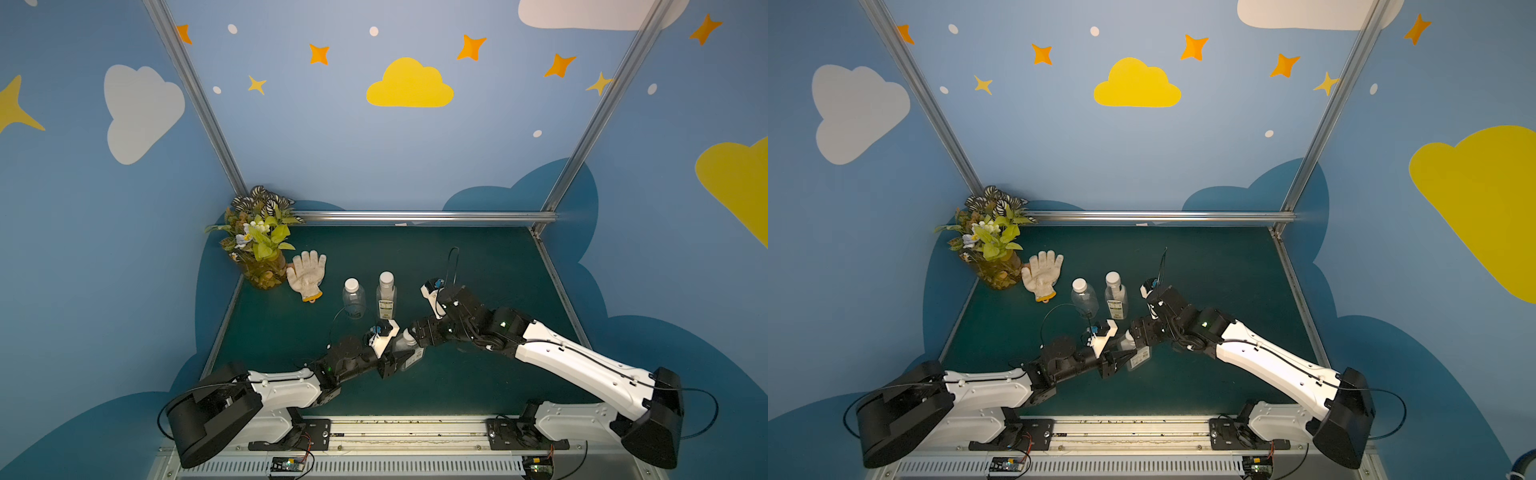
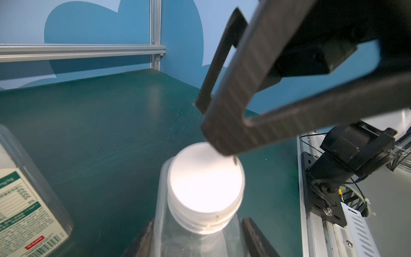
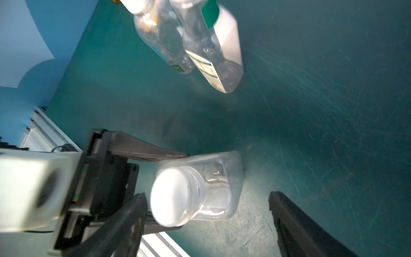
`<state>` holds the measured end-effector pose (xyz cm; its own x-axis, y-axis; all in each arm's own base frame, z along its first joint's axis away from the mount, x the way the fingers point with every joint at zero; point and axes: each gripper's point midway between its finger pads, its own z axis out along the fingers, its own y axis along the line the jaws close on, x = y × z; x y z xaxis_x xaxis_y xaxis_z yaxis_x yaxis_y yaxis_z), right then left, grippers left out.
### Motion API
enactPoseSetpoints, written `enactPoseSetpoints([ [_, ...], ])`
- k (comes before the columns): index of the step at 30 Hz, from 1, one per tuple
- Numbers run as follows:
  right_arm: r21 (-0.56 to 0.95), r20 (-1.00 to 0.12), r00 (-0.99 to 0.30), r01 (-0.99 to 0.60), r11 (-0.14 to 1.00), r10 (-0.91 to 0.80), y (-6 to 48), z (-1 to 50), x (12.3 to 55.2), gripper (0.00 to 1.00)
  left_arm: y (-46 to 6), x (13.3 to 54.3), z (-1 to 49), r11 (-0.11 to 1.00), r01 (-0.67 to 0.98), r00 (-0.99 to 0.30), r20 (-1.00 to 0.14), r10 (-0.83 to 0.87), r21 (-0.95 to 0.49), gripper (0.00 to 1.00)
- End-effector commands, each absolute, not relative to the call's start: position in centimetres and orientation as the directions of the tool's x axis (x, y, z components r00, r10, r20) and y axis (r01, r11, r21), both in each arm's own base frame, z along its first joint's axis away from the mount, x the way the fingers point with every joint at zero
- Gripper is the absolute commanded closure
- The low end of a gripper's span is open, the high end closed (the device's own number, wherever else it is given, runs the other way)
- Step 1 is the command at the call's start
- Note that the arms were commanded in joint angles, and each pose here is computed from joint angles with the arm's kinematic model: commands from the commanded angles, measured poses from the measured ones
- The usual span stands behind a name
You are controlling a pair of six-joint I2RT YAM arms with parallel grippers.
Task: Screw on the bottle caps
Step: Screw the bottle cap onto the plastic bottle.
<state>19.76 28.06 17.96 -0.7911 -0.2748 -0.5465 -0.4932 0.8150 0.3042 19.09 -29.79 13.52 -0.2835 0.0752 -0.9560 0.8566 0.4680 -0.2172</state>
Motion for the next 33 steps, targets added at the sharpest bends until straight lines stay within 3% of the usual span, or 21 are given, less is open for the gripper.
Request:
enactPoseSetpoints([
  [1,0.274,-0.408,-0.860,-0.437,0.857,-0.308,26.4,14.7,18.4,0.09,-29.6,18.8,12.2,0.473,0.851,-0.318,-0.941,0.118,-0.228,0.90],
  [8,0.280,-0.348,-0.881,-0.424,0.861,-0.321,25.7,13.6,18.2,0.10,-29.6,18.8,12.2,0.475,0.850,-0.318,-0.941,0.118,-0.228,0.90],
  [17,0.419,-0.440,-0.872,-0.411,0.810,-0.214,27.2,19.1,18.9,0.09,-29.5,18.8,12.1,0.478,0.850,-0.316,-0.941,0.121,-0.224,0.90],
  [23,0.451,-0.457,-0.871,-0.401,0.797,-0.180,27.0,18.6,18.7,0.09,-29.6,18.8,12.2,0.474,0.851,-0.315,-0.942,0.119,-0.225,0.90],
  [31,0.428,-0.269,-0.949,-0.268,0.863,-0.161,25.2,13.4,17.9,0.09,-29.6,18.7,12.1,0.473,0.851,-0.318,-0.940,0.121,-0.227,0.90],
  [33,0.436,-0.231,-0.947,-0.306,0.847,-0.223,25.2,13.2,17.5,0.09,-29.5,18.8,12.1,0.476,0.850,-0.318,-0.941,0.119,-0.227,0.90],
])
